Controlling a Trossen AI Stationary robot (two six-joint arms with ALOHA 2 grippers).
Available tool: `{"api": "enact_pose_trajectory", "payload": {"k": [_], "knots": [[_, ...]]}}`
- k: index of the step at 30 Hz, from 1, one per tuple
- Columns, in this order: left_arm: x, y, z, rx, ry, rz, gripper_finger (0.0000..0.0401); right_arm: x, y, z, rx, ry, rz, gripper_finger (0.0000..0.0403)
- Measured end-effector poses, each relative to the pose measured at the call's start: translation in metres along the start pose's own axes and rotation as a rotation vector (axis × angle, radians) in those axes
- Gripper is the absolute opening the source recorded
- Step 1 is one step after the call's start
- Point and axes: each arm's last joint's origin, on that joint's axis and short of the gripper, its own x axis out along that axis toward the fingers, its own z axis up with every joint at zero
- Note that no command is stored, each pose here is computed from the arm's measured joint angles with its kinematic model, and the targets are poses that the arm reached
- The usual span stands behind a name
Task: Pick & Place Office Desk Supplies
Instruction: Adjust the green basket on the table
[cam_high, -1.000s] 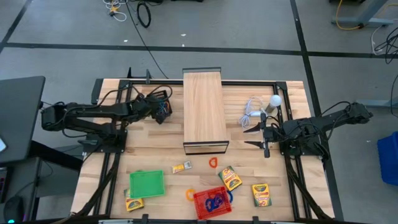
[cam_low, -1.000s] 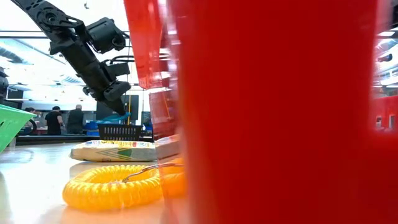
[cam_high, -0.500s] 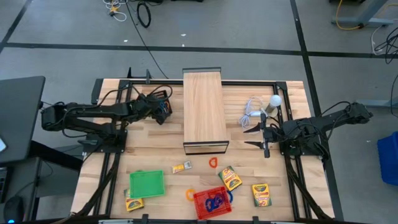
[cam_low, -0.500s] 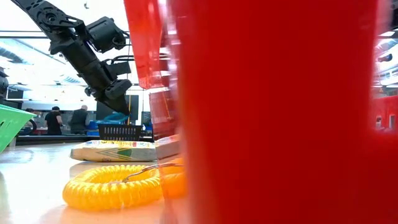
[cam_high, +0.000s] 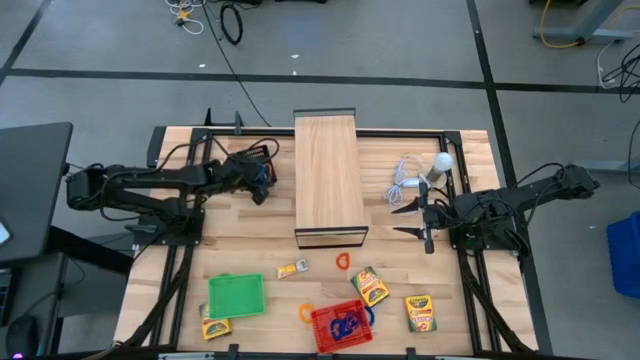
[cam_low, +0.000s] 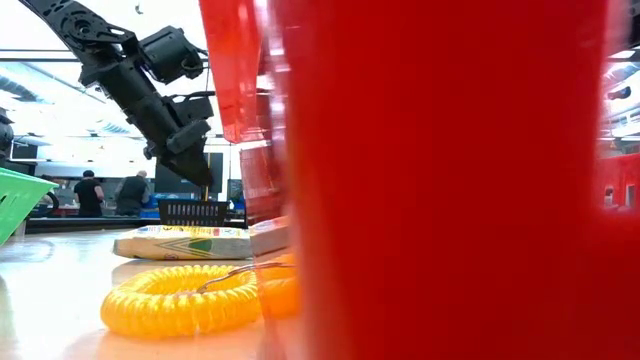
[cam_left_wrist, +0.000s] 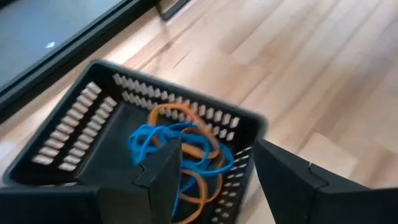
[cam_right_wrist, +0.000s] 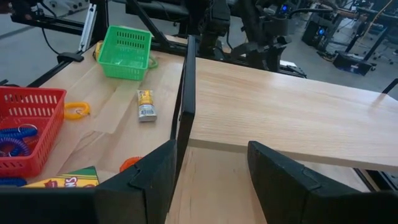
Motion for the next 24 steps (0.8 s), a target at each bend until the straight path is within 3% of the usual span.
{"api": "enact_pose_trajectory", "payload": {"k": [7,14,17,24], "knots": [[-0.020,-0.027,0.023,0.100,0.004,-0.265,0.0169,0.000,0.000,0.000,-0.001,0.000,0.000,0.0206],[-0.059,-0.050,0.028,0.142,0.228,-0.325,0.0020,0.000,0.000,0.000,-0.002,0.000,0.000,0.0206],[-0.078,-0.061,0.028,0.172,0.319,-0.411,0.0007,0.000,0.000,0.000,-0.002,0.000,0.000,0.0206],[-0.105,-0.084,0.014,0.242,0.524,-0.755,0.0004,0.000,0.000,0.000,-0.001,0.000,0.000,0.0206]]}}
